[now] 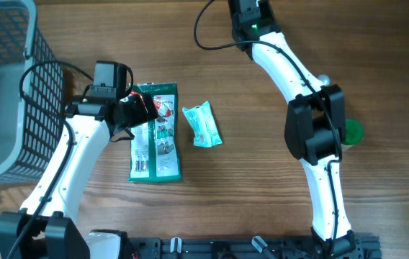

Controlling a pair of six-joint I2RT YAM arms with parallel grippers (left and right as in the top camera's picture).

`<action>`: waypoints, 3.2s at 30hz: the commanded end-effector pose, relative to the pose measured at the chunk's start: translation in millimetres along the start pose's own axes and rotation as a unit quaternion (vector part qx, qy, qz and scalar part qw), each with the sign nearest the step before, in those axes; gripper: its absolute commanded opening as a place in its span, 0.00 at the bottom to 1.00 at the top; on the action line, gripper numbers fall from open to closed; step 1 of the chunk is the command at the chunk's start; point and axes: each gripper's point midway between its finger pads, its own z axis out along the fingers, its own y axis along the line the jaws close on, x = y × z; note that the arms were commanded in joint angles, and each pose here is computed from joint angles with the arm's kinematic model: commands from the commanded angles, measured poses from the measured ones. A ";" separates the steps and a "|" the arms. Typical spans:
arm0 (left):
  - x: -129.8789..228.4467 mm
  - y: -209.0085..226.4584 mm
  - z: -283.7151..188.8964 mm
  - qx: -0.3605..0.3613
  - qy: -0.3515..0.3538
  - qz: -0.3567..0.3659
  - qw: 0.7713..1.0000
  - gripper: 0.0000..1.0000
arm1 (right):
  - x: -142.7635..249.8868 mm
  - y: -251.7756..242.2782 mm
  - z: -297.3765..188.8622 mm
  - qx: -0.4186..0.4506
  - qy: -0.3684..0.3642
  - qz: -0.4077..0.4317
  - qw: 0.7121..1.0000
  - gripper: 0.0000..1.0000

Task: Scan the item barcode
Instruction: 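Hold the Kleenex pack in front of the white scanner, then lower the Kleenex pack back onto the table, right gripper, then open the right gripper and raise it off the Kleenex pack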

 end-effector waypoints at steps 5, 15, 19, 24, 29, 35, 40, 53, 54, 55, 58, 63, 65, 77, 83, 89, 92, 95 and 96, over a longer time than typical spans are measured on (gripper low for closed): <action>-3.9 2.4 -1.2 -0.004 -0.006 0.000 1.000 1.00 | -46.0 -70.7 -99.0 -0.025 -0.023 0.038 0.999 0.04; -3.7 2.3 -1.2 -0.004 -0.006 0.000 1.000 1.00 | 143.2 -27.9 -233.2 -0.202 0.416 0.138 0.876 0.04; -3.8 2.4 -1.2 -0.004 -0.006 0.000 1.000 1.00 | 193.2 -3.9 -235.1 -0.183 0.481 0.104 0.851 0.04; -3.8 2.4 -1.2 -0.004 -0.006 0.000 1.000 1.00 | 221.6 7.9 -230.2 -0.174 0.502 0.084 0.843 0.04; -3.7 2.3 -1.2 -0.004 -0.006 0.000 1.000 1.00 | 216.9 -5.8 -254.2 -0.152 0.465 0.085 0.868 0.04; -3.8 2.2 -1.2 -0.004 -0.006 0.000 1.000 1.00 | 246.5 -25.0 -262.9 -0.117 0.433 0.107 0.887 0.04; -3.9 2.4 -1.2 -0.004 -0.006 0.000 1.000 1.00 | 262.8 0.3 -233.0 -0.138 0.396 0.099 0.902 0.04; -3.7 2.3 -1.2 -0.004 -0.006 0.000 1.000 1.00 | 270.6 -3.0 -212.5 -0.111 0.363 0.077 0.922 0.04; -3.8 2.4 -1.2 -0.004 -0.006 0.000 1.000 1.00 | 269.0 -2.3 -211.3 -0.112 0.360 0.080 0.923 0.04; -3.8 2.2 -1.2 -0.004 -0.006 0.000 1.000 1.00 | 267.1 -2.0 -209.7 -0.111 0.355 0.081 0.925 0.04; -3.8 2.2 -1.2 -0.004 -0.006 0.000 1.000 1.00 | 266.5 -3.8 -208.5 -0.106 0.352 0.080 0.926 0.04; -3.7 2.3 -1.2 -0.004 -0.006 0.000 1.000 1.00 | 264.8 -12.1 -204.2 -0.083 0.342 0.074 0.933 0.11; -3.7 2.3 -1.2 -0.004 -0.006 0.000 1.000 1.00 | 264.6 -12.0 -204.1 -0.083 0.342 0.074 0.933 0.40; -3.8 2.2 -1.2 -0.004 -0.006 0.000 1.000 1.00 | 198.1 7.4 -247.0 -0.238 0.304 0.128 0.914 0.71; -3.8 2.4 -1.2 -0.004 -0.006 0.000 1.000 1.00 | 204.3 31.7 -251.9 -0.293 0.316 0.141 0.892 1.00; -3.8 2.2 -1.2 -0.004 -0.006 0.000 1.000 1.00 | 209.9 55.3 -247.9 -0.335 0.308 0.154 0.877 1.00; -3.8 2.2 -1.2 -0.004 -0.006 0.000 1.000 1.00 | 217.5 60.7 -242.4 -0.336 0.306 0.156 0.877 0.97; -3.8 2.2 -1.2 -0.004 -0.006 0.000 1.000 1.00 | 232.5 56.2 -234.0 -0.307 0.312 0.147 0.887 0.83; -3.7 2.3 -1.2 -0.004 -0.006 0.000 1.000 1.00 | 236.5 55.8 -232.4 -0.302 0.313 0.145 0.889 0.76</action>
